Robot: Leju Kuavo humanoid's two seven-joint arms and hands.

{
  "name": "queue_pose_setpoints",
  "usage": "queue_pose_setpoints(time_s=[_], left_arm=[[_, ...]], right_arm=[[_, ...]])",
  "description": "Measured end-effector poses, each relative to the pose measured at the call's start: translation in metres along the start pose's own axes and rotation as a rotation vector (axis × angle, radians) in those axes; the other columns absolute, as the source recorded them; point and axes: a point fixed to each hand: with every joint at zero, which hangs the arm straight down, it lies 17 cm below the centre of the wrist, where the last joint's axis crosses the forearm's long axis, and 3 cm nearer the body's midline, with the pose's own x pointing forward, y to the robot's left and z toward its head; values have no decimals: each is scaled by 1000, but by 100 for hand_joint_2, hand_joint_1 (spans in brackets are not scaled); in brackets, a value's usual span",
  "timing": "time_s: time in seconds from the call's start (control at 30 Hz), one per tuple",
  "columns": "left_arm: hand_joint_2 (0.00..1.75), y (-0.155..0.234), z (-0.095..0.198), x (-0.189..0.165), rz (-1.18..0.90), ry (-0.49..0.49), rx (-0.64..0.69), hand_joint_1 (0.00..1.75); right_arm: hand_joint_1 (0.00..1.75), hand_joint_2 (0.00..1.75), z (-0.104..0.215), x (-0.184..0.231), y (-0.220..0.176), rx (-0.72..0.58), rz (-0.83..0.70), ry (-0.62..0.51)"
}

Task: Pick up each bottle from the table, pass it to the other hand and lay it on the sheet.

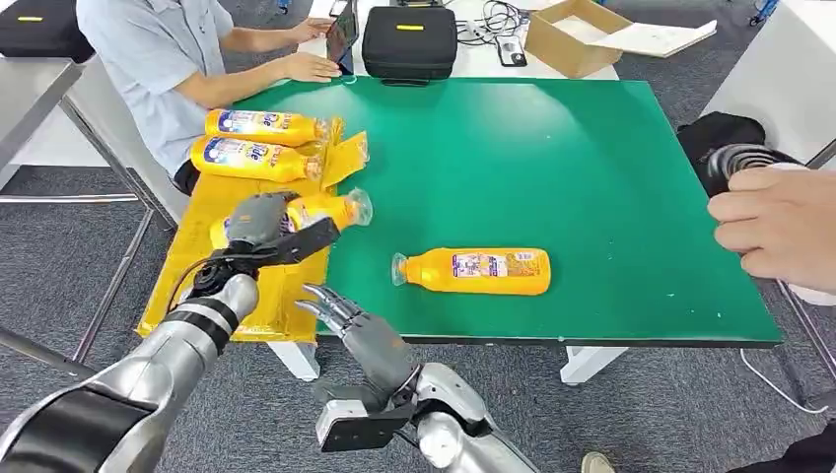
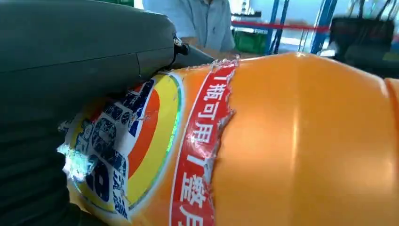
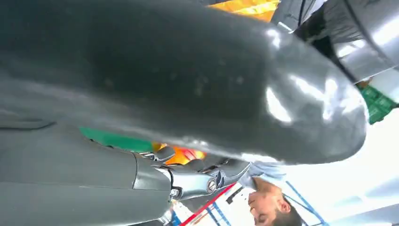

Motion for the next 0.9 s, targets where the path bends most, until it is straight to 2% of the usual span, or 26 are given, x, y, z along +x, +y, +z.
queue_pose_setpoints(time_s=[0.03, 0.2, 0.23, 0.27, 0.3, 0.37, 0.43, 0.47, 0.5, 0.57, 0.6, 0.9], left_arm=[[175, -24, 3, -17, -108, 43, -114, 175], [175, -38, 6, -25, -169, 60, -192, 173], [175, -40, 6, -26, -177, 61, -205, 168], [175, -43, 7, -28, -185, 62, -217, 141], [175, -46, 9, -28, -195, 61, -230, 131], [175, -52, 12, -30, -214, 60, -258, 145], [175, -58, 15, -31, -226, 58, -284, 140], [175, -61, 16, -30, -235, 54, -298, 108], [175, -64, 17, -30, -239, 49, -306, 40], [175, -70, 20, -27, -245, 33, -331, 24], [175, -73, 22, -26, -249, 25, -341, 3], [175, -90, 30, -16, -202, 19, -384, 0]], right_arm=[[0, 0, -4, 3, 2, 18, -13, -12], [0, 0, -5, 4, 2, 26, -22, -16], [0, 0, -5, 4, 2, 27, -24, -16], [0, 0, -5, 4, 2, 28, -26, -16], [0, 0, -5, 4, 2, 28, -28, -15], [0, 0, -5, 4, 2, 27, -33, -15], [0, 0, -5, 4, 2, 28, -37, -14], [0, 0, -5, 4, 2, 28, -38, -14], [0, 0, -5, 4, 3, 29, -41, -14], [0, 0, -5, 4, 3, 29, -46, -13], [0, 0, -5, 5, 3, 30, -48, -13], [0, 0, -5, 5, 3, 32, -61, -14]])
